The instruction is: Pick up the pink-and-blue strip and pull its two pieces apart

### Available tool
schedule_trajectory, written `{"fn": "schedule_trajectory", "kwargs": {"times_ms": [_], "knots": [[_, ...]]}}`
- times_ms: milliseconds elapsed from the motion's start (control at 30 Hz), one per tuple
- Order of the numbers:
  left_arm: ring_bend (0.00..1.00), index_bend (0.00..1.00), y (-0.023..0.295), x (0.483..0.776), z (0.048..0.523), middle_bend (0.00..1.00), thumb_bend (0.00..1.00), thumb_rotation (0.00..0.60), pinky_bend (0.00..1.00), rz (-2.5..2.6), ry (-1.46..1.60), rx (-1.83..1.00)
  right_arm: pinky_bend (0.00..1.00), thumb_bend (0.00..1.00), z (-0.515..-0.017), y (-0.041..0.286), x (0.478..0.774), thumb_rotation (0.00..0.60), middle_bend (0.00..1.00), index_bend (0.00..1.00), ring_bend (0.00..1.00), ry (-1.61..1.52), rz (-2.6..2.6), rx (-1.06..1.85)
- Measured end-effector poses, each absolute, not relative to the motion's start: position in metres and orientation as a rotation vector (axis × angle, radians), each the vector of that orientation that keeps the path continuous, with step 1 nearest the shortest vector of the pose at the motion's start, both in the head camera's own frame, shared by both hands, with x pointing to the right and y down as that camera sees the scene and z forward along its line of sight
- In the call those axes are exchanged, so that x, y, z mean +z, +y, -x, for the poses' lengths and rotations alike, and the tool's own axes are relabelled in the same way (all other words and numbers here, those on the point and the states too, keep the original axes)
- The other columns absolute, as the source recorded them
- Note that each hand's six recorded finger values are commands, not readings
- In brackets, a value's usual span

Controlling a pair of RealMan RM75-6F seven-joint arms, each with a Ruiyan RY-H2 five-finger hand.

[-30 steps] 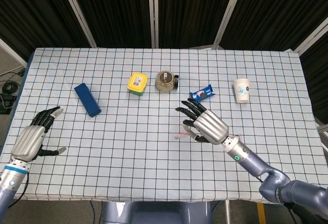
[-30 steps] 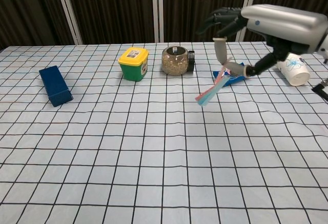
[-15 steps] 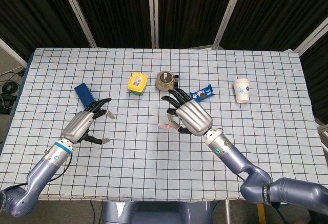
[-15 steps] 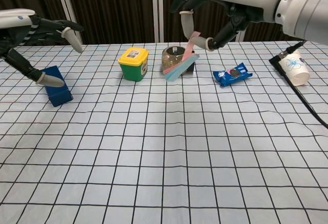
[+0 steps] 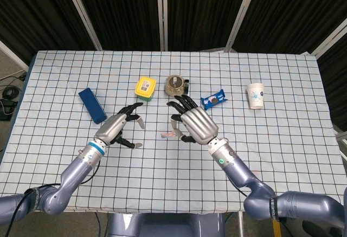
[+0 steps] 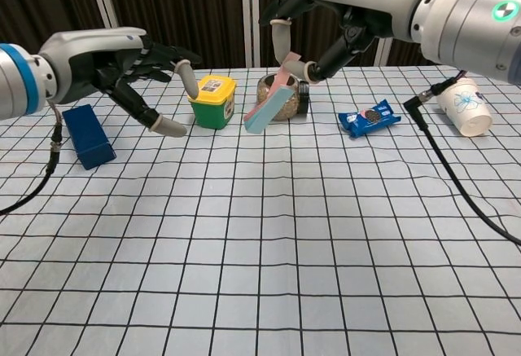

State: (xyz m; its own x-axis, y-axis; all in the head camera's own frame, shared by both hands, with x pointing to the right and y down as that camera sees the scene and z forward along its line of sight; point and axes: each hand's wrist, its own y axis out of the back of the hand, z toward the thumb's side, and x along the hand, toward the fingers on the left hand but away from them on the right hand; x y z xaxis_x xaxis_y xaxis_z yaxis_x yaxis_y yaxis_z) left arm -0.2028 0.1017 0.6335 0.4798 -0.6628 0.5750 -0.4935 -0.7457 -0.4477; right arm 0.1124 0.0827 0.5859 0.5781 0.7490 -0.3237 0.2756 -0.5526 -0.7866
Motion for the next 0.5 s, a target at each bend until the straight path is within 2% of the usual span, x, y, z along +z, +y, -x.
{"fn": "schedule_trajectory", "kwargs": {"times_ms": [500], "knots": [[0.0, 0.5, 0.112, 0.636, 0.151, 0.0, 0.23, 0.6, 0.0, 2.588, 1.036, -1.133, 0.0, 0.41, -0.108, 0.087, 0.575, 0.6, 0.15, 0.7, 0.0, -0.837, 2.149, 0.864]]}}
